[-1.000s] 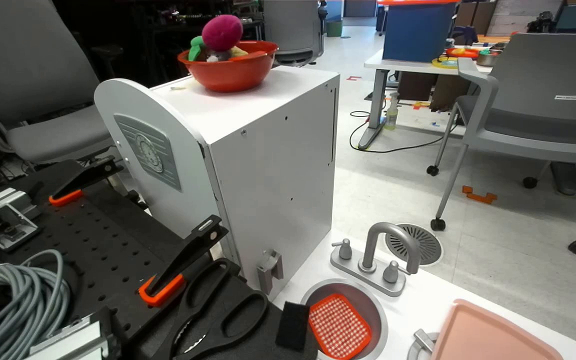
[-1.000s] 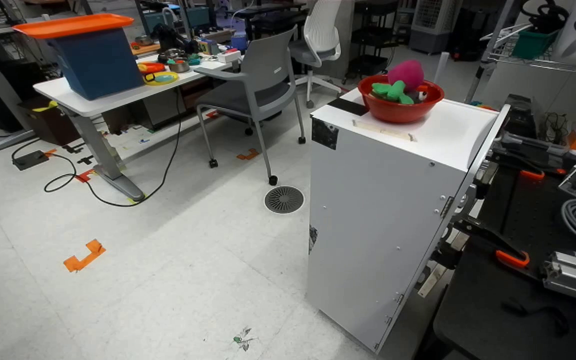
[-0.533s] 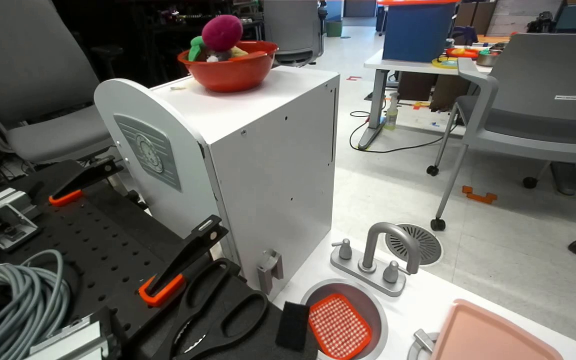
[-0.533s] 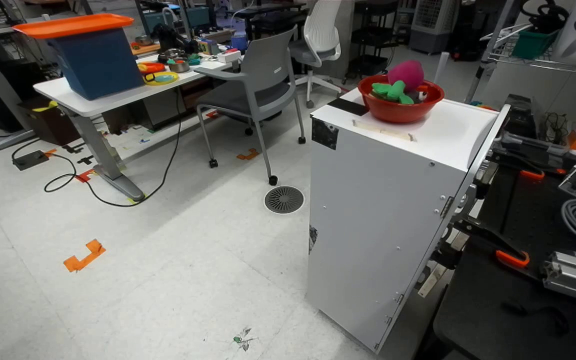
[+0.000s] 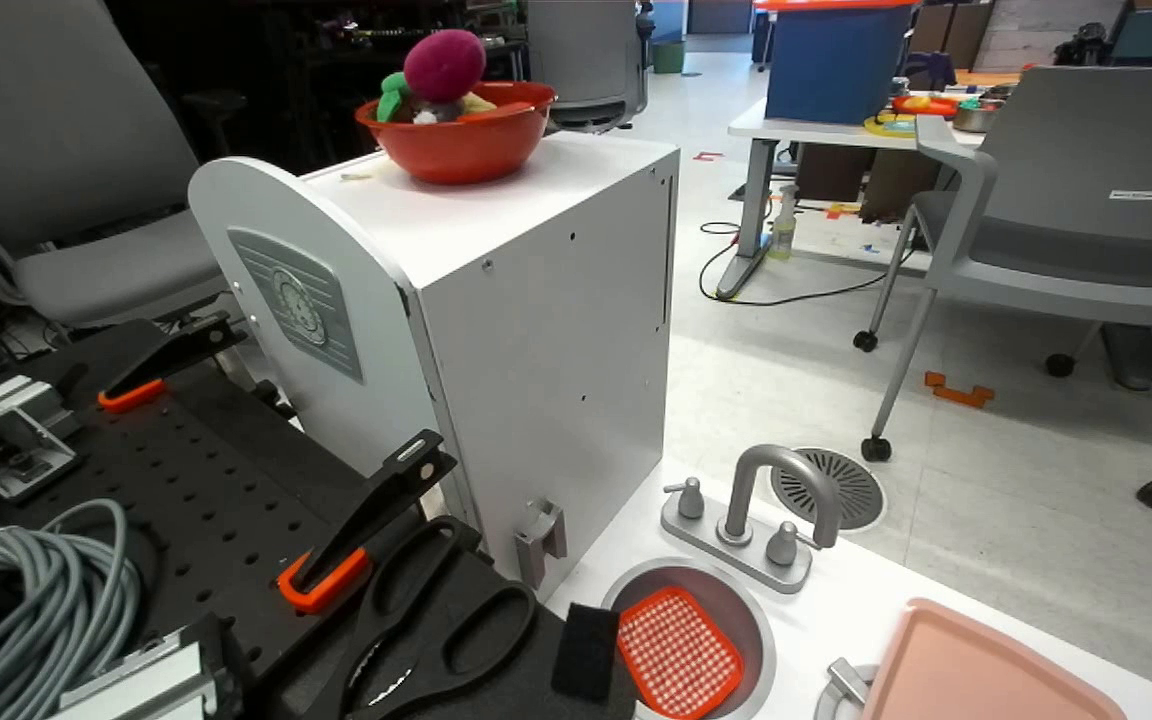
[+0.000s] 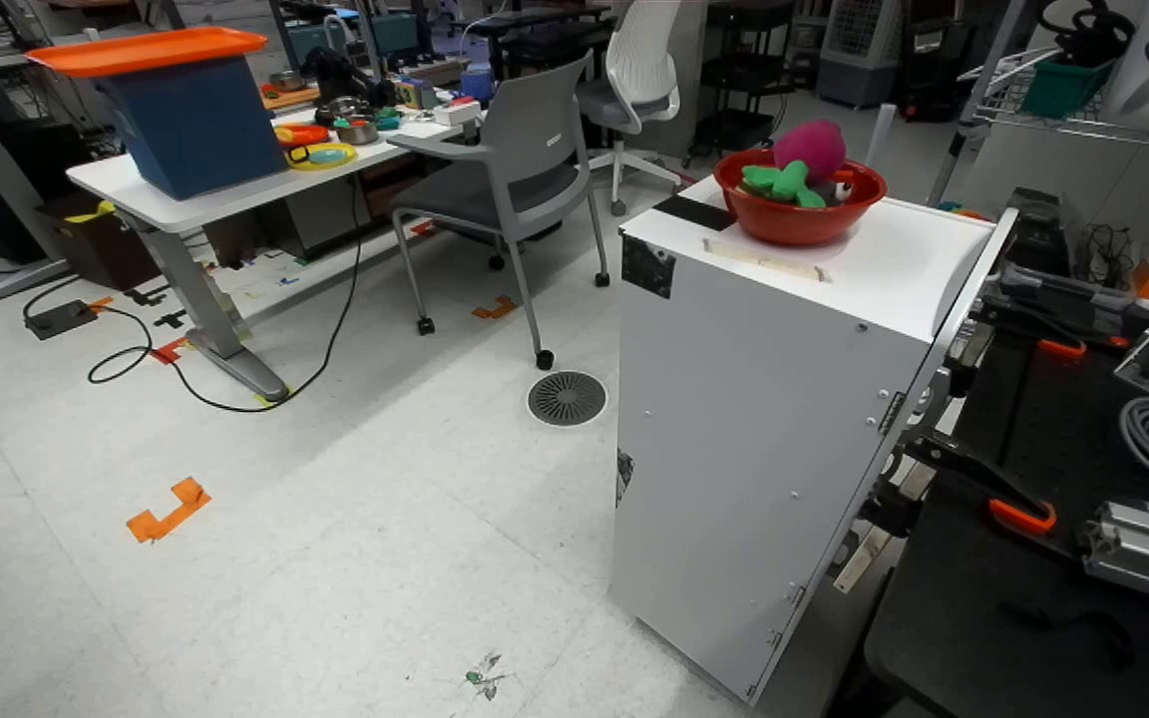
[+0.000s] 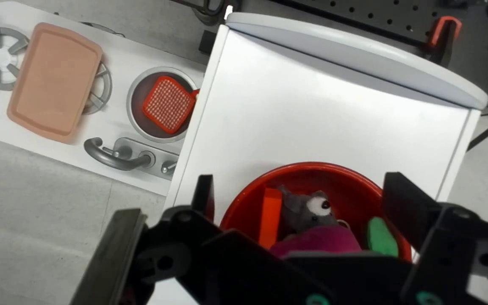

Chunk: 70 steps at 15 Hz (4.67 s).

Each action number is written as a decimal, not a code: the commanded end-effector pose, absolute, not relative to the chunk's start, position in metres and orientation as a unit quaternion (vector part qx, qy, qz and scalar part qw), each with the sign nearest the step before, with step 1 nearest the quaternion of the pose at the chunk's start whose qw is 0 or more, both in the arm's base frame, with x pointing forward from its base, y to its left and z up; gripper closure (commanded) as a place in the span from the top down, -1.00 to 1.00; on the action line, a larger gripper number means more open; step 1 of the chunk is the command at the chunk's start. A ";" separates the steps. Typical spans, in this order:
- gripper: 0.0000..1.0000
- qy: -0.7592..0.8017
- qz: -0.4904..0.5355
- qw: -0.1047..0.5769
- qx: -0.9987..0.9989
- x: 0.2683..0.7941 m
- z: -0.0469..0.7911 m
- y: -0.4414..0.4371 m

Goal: Put the purple fluffy object in the sink.

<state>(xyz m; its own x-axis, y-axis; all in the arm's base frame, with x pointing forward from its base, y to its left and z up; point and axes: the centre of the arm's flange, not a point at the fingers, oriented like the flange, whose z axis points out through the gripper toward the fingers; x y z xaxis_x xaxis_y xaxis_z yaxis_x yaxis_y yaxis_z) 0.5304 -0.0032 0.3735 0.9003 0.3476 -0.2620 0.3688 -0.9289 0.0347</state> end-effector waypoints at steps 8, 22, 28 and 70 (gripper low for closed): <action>1.00 0.309 -0.084 0.042 0.946 0.547 0.377 0.004; 1.00 0.296 -0.075 0.025 0.952 0.570 0.370 0.008; 1.00 0.285 -0.083 0.048 0.954 0.587 0.361 0.013; -1.00 0.333 -0.120 0.013 0.935 0.568 0.333 0.037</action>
